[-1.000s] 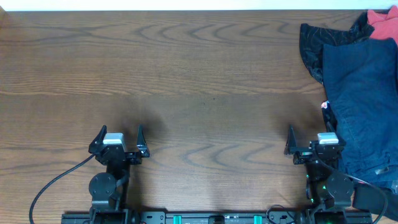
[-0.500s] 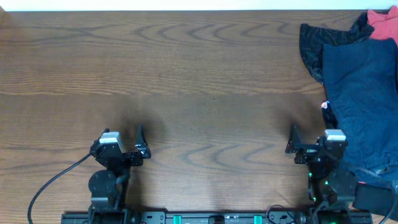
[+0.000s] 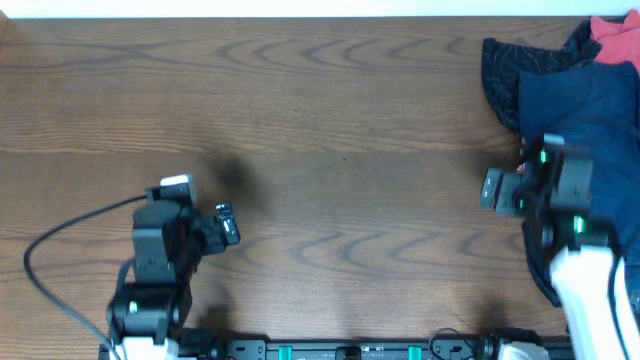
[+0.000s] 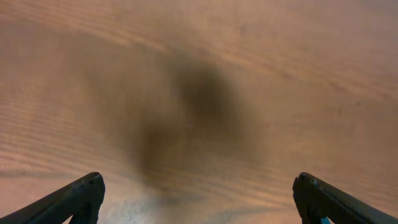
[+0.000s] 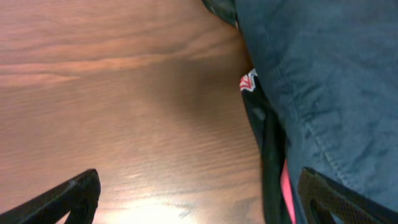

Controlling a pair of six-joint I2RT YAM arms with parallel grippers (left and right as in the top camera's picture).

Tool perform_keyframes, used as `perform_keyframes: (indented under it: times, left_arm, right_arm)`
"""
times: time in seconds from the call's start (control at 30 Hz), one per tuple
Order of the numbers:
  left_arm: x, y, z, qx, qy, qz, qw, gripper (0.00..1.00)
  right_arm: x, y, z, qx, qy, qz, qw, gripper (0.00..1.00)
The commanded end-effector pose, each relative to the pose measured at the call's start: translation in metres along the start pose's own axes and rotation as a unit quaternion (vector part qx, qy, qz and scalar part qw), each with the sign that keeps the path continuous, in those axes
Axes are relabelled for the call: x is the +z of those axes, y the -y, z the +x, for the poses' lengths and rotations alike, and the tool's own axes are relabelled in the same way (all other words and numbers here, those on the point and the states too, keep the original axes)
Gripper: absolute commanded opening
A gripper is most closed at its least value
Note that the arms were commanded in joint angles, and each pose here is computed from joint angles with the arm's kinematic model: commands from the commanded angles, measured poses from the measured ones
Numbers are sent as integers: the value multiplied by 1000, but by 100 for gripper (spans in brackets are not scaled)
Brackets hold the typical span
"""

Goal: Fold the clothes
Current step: 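Reach the right gripper into the clothing pile and grasp the navy pants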

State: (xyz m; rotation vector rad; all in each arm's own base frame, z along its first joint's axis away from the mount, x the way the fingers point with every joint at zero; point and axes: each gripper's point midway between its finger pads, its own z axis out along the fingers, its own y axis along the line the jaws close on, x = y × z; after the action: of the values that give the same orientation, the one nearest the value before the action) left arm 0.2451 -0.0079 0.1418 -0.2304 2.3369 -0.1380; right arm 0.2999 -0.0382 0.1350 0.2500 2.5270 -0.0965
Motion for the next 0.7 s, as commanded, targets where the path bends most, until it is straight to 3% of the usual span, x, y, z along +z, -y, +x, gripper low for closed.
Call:
perform_keyframes:
  times: [0.0,0.13,0.47,0.53,0.67]
  left_arm:
    - [6,1,-6,-5,-26,-6,1000,98]
    - [17,-2,4,-5,-57,-14,998,98]
    - [23,-4,11,-15,-78,-19,997,98]
    - [23,-4,11,-15,-79,-19,997,98]
    - [23,-4,11,-15,-79,-19,997,98]
  right_arm:
    - [18,10,-12,-3,-31,29,999,99]
    - [56,41,-11,-5,-55,119,991,99]
    - [108,93,13,27,-105,209,972,71]
    - [112,98,18,32,-114,212,970,61]
    - [112,108,21,49,-118,219,967,17]
